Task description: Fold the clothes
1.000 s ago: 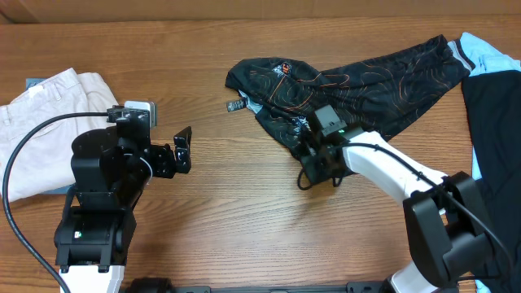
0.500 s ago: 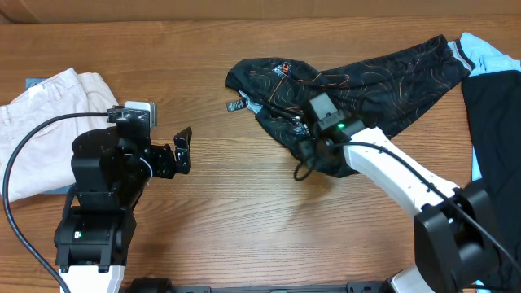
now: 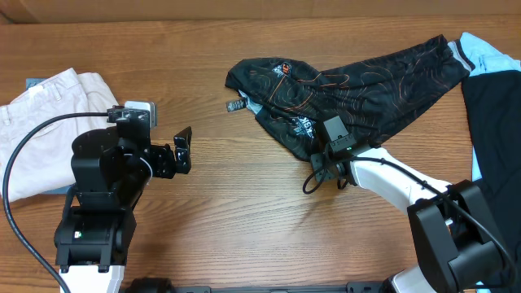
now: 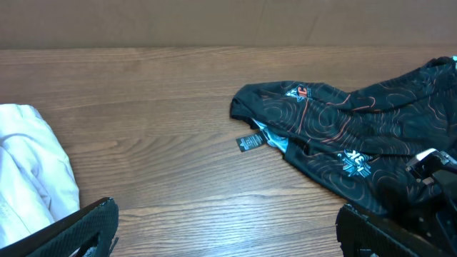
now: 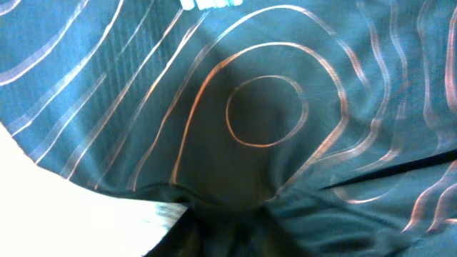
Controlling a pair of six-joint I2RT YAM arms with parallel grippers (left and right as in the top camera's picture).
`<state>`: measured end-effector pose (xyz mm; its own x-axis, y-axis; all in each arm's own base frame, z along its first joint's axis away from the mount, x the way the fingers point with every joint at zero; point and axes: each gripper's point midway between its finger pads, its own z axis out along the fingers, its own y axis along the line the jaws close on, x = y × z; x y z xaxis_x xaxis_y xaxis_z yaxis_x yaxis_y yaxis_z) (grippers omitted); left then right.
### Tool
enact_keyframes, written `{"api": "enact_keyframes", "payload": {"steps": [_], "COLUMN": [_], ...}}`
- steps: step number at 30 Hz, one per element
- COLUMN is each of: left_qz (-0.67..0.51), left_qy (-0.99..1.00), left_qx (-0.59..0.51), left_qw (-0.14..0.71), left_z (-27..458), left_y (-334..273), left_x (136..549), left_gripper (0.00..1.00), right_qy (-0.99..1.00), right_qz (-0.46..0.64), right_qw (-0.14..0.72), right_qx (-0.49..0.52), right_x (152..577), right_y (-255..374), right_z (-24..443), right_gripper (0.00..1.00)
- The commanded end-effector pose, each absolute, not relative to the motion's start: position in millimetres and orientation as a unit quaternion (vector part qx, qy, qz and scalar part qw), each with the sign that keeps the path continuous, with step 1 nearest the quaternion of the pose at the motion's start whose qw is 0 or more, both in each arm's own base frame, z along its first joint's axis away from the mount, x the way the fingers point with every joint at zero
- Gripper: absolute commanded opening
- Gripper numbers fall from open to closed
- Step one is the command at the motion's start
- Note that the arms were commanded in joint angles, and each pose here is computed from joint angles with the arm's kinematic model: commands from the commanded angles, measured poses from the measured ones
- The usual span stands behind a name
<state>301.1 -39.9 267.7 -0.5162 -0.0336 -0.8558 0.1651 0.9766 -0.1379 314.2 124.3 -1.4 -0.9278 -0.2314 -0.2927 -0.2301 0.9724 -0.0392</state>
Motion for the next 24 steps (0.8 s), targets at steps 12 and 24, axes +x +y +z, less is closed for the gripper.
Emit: {"api": "enact_keyframes", "payload": {"steps": [12, 24], "left_qz": [-0.101, -0.103], "left_qy": [0.854, 0.881], "left_qx": [0.044, 0.039], "left_qw": [0.508, 0.460], "left_z": [282.0, 258.7], "left_y": [-39.4, -39.3], "left_x": [304.3, 291.6], "left_gripper": [1.00, 1.00], "right_qy": [0.896, 0.952], "right_qz": [0.186, 0.092], "right_qw": [0.123, 0.100], "right_qx": [-0.384, -0.275], "right_x": [273.8, 310.1], "right_y": [259.1, 172.7], "right_z": [193.0, 174.9], "right_gripper": [0.10, 0.37]}}
